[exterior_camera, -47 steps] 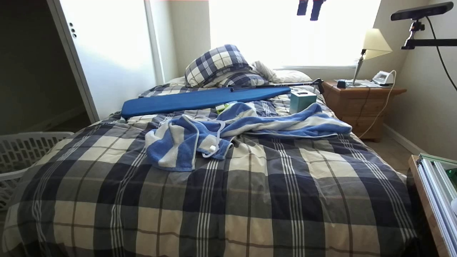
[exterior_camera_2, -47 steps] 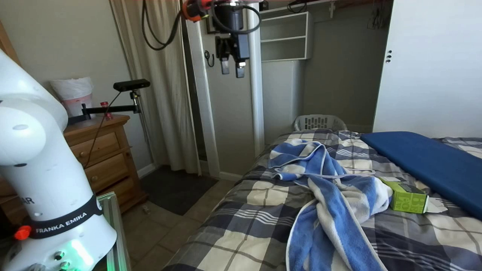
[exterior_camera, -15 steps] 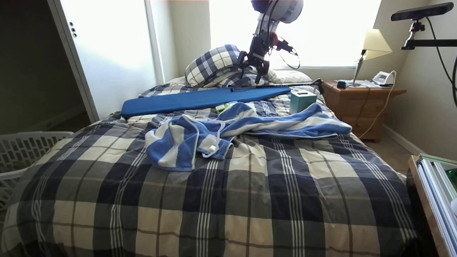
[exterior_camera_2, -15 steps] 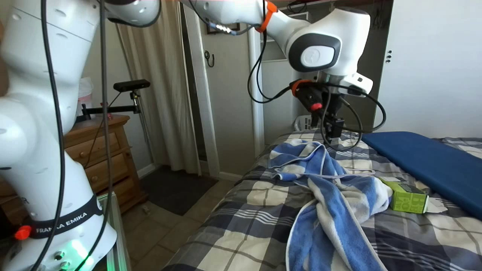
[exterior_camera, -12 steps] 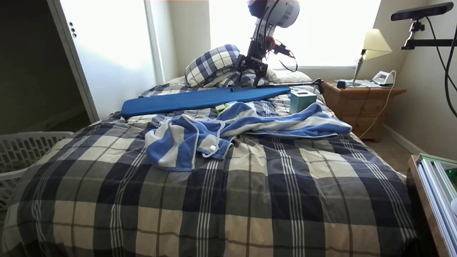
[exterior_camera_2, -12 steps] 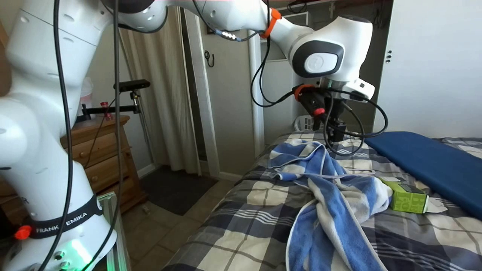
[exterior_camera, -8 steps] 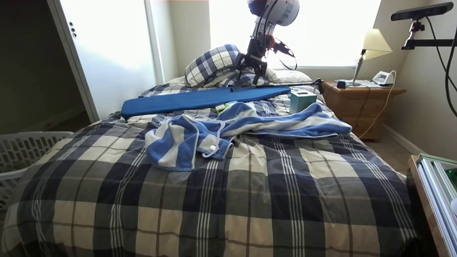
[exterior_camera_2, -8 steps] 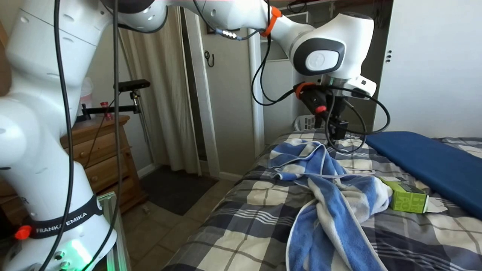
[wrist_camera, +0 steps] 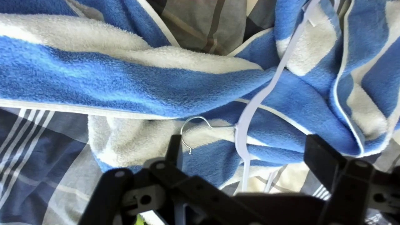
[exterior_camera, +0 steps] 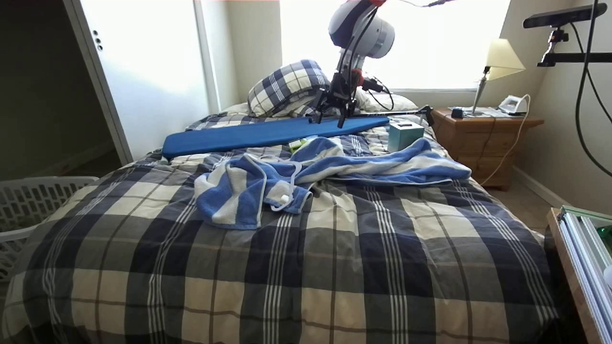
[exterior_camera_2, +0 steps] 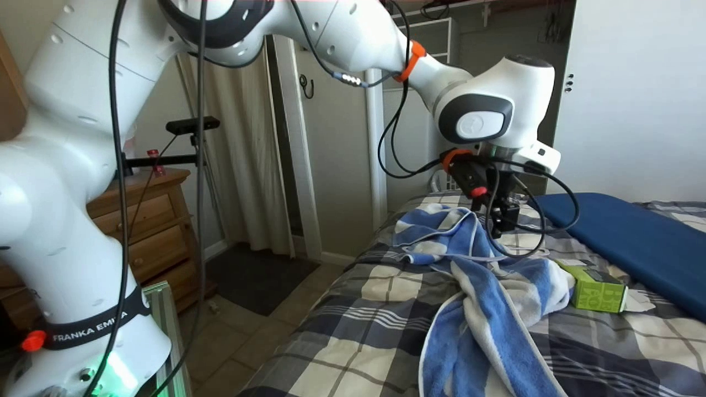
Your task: Thread the towel through the hanger
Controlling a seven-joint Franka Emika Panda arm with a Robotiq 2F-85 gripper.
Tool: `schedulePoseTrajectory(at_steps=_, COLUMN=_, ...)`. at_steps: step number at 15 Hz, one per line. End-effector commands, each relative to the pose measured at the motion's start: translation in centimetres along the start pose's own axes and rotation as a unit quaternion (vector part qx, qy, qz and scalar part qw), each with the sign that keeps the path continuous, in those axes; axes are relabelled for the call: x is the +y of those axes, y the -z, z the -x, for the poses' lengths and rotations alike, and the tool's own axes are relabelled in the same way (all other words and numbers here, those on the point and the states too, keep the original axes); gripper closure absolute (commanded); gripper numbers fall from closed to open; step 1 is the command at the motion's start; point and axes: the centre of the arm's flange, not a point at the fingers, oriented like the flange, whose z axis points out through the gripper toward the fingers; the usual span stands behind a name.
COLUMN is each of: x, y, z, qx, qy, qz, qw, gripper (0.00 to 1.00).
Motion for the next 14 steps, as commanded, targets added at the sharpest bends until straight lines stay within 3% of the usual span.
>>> schedulePoseTrajectory(at_steps=1, x=0.7, y=-4.4, z=-3.1, qx=0.0, qy=-0.01, qz=-0.006, qw=0.9999, gripper=0.0)
schedulePoseTrajectory(at_steps=14, x=2.4, y=-13.0, z=-6.4, qx=0.009, qy=-0.023, qz=-0.017, qw=0.9995, gripper=0.0)
